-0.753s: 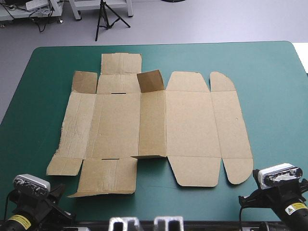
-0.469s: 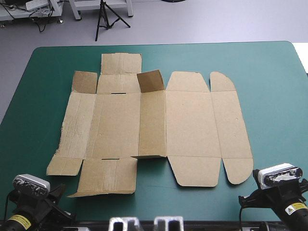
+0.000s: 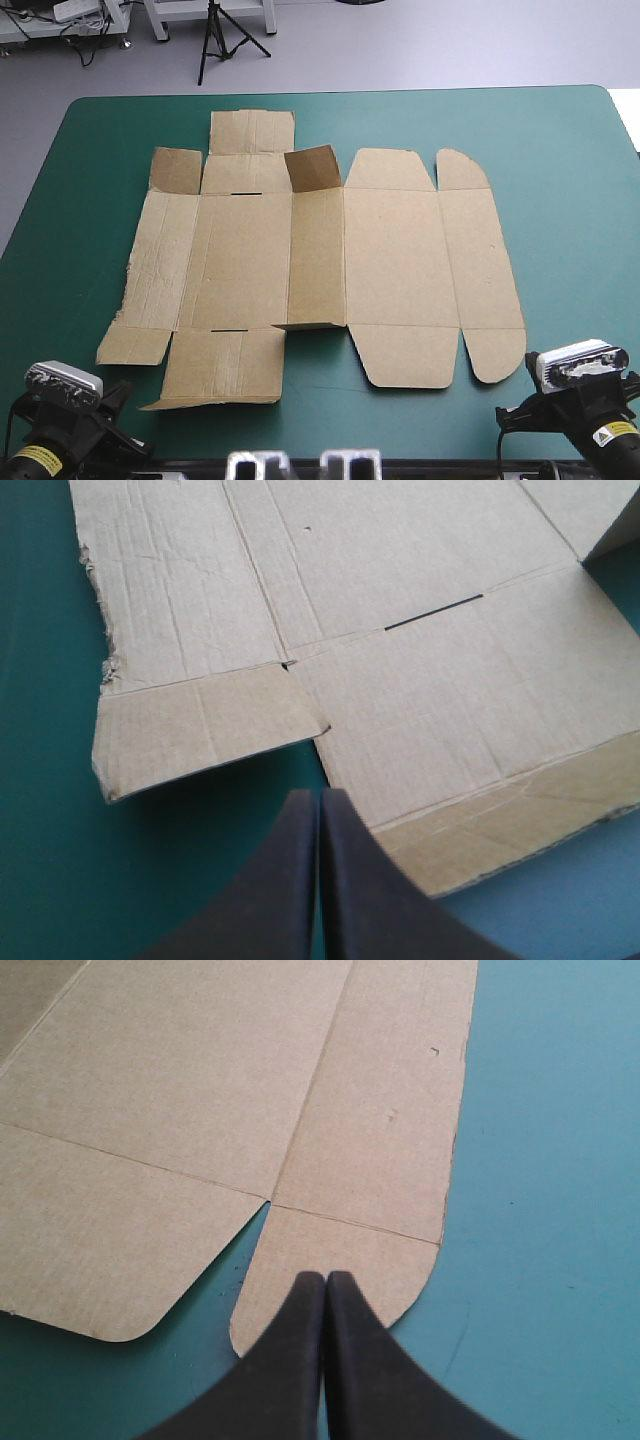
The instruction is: Fold the box
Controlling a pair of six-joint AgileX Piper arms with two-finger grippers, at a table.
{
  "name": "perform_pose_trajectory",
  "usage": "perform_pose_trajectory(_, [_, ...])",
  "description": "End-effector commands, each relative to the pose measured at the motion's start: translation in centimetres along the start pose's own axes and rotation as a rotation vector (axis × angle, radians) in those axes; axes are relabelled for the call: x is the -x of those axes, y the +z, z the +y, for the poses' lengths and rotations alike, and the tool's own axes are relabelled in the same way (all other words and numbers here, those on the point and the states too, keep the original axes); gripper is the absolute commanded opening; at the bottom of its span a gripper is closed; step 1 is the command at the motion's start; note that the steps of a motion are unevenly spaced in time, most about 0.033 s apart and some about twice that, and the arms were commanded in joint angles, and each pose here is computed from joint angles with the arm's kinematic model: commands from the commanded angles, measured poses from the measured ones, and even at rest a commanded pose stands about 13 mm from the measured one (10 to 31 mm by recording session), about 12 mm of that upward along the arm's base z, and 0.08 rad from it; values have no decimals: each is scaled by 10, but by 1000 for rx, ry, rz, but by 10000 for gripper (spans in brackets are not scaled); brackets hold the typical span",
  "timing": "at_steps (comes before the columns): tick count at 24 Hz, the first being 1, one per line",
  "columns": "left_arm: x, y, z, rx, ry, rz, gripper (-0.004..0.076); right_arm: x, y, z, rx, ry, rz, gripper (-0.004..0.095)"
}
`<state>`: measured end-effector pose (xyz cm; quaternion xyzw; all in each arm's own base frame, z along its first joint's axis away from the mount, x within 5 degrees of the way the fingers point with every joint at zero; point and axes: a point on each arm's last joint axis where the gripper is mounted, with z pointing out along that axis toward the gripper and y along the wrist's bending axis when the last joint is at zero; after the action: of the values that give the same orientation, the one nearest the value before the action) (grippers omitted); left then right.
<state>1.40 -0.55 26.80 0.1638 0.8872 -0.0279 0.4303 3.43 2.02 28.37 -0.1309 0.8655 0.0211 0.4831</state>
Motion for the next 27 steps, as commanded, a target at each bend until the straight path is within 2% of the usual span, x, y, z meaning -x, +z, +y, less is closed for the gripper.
perform_pose_trajectory(1, [23,-12,3,8,7,-90,-8,11,-2,-2,-10,11,-65,-18])
perform_pose_trajectory(12, [106,-27,14,6,-2,-83,-8,11,-3,-2,-13,11,-71,-18])
perform_pose_trajectory(18, [176,23,24,-1,-16,-3,-8,11,-3,-3,-21,4,-67,-18])
perform_pose_trajectory(22, [210,74,52,81,-118,73,-8,11,-3,-3,-21,4,-67,-17])
perform_pose_trajectory(25, [218,89,77,117,-210,98,-4,11,-3,-3,-21,4,-67,-17])
perform_pose_trajectory(27, [222,94,107,111,-318,115,-4,11,-3,-3,-22,4,-69,-18])
